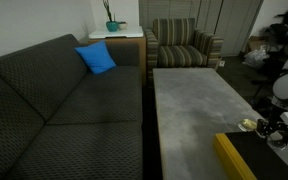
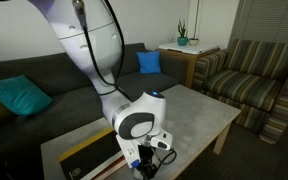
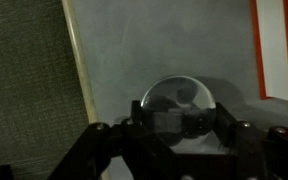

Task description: Remove the lid from the silver candle container

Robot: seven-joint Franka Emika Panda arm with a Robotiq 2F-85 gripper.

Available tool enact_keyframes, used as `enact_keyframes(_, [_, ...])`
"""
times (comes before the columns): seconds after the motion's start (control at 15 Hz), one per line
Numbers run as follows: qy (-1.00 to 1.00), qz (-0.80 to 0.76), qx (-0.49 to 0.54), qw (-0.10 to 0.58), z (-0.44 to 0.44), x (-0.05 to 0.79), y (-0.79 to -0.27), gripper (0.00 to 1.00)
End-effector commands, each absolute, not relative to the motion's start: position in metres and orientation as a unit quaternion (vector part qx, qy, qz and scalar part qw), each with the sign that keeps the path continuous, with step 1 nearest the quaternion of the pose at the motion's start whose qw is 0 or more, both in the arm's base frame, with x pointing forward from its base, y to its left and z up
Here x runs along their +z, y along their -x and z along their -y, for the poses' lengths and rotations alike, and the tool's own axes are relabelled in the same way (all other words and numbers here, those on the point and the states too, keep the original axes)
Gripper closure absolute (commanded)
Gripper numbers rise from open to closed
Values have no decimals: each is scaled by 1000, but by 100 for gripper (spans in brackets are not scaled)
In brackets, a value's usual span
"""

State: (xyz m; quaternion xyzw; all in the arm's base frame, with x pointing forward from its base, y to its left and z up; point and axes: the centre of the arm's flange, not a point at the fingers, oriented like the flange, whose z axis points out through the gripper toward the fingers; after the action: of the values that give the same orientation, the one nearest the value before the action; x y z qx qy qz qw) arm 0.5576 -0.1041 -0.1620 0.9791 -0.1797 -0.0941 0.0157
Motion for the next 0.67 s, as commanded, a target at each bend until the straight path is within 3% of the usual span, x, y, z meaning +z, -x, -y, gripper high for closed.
enact_keyframes(0.0, [-977, 190, -95, 15, 110, -180, -566, 56])
enact_keyframes(0.4, [-977, 188, -98, 14, 109, -180, -570, 56])
enact_keyframes(0.53, [-977, 187, -96, 13, 109, -180, -570, 8])
enact_keyframes(0.6, [-977, 187, -97, 13, 108, -177, -570, 7])
